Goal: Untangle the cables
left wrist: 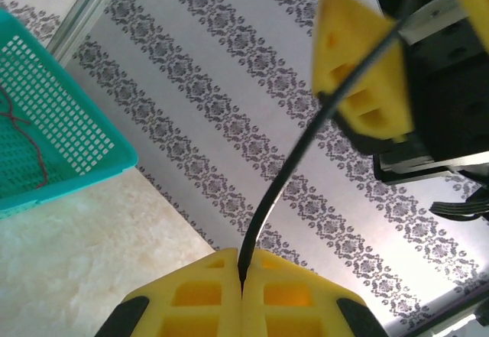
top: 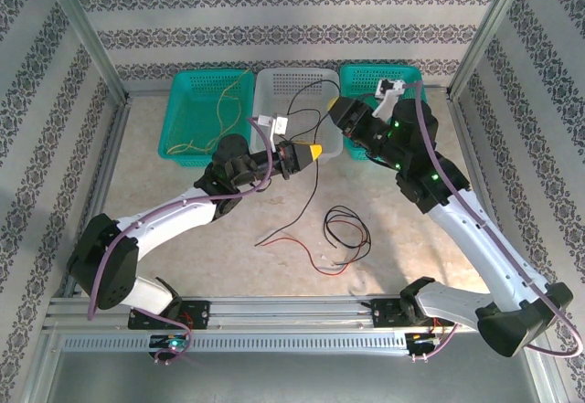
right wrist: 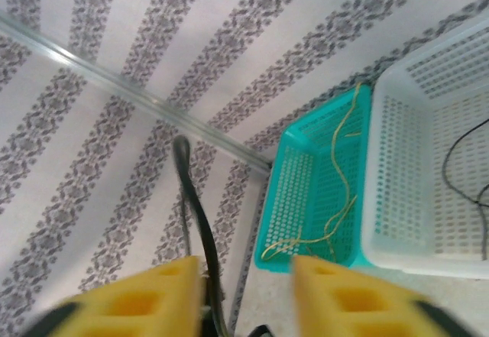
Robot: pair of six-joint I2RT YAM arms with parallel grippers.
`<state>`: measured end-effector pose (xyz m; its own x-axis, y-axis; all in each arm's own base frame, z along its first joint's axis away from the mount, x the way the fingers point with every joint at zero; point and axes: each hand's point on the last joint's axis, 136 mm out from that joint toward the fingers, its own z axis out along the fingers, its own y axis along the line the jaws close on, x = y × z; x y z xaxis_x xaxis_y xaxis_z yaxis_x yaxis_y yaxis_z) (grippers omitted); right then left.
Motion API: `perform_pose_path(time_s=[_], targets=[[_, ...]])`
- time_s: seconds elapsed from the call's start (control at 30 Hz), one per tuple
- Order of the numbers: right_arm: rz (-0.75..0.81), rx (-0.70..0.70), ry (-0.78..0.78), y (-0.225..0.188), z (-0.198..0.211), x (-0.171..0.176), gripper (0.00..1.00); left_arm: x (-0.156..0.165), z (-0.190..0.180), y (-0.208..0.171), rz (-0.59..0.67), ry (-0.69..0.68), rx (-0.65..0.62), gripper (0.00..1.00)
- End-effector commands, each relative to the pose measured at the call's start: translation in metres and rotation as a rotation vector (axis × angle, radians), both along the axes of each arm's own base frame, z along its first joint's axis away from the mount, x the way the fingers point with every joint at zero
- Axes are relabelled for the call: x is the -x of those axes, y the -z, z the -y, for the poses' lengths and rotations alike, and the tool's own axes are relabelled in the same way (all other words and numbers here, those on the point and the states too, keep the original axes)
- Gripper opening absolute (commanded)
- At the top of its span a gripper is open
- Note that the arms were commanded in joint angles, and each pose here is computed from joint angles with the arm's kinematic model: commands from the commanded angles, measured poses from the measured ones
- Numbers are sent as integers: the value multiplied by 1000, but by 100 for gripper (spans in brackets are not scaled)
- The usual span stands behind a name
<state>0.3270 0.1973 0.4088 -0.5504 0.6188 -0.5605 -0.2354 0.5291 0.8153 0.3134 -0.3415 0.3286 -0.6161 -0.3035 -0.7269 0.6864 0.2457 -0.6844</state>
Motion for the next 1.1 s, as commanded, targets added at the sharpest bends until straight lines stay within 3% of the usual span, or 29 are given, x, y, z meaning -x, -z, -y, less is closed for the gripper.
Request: perform_pose_path(time_s=[0.0, 0.17, 0.3, 0.43, 0.83, 0.87, 0.9, 0.97, 1.07], targets=[[-64, 110, 110, 25, 39, 4, 59, -19, -17, -22, -5, -107, -70, 0], [-179, 195, 182, 77, 81, 25, 61, -82, -40, -23, -21, -267, -285, 0], [-258, 269, 205, 114, 99, 56, 61, -141, -50, -40, 0, -327, -263, 0], [-308, 289, 224, 142, 112, 84, 61, -185, -42, -33, 18, -336, -287, 0], [-402, 322, 197, 182, 117, 110, 60, -269, -32, 20, 9, -371, -367, 0], [-407, 323, 195, 184, 116, 109, 60, -275, -33, 25, 2, -375, -375, 2], [-409, 325, 194, 185, 116, 110, 60, -279, -32, 32, -9, -373, -385, 12], [-414, 336, 196, 187, 117, 110, 60, -286, -31, 49, -45, -364, -407, 46], [-412, 346, 203, 186, 119, 109, 60, -291, -34, 73, -81, -385, -442, 62]])
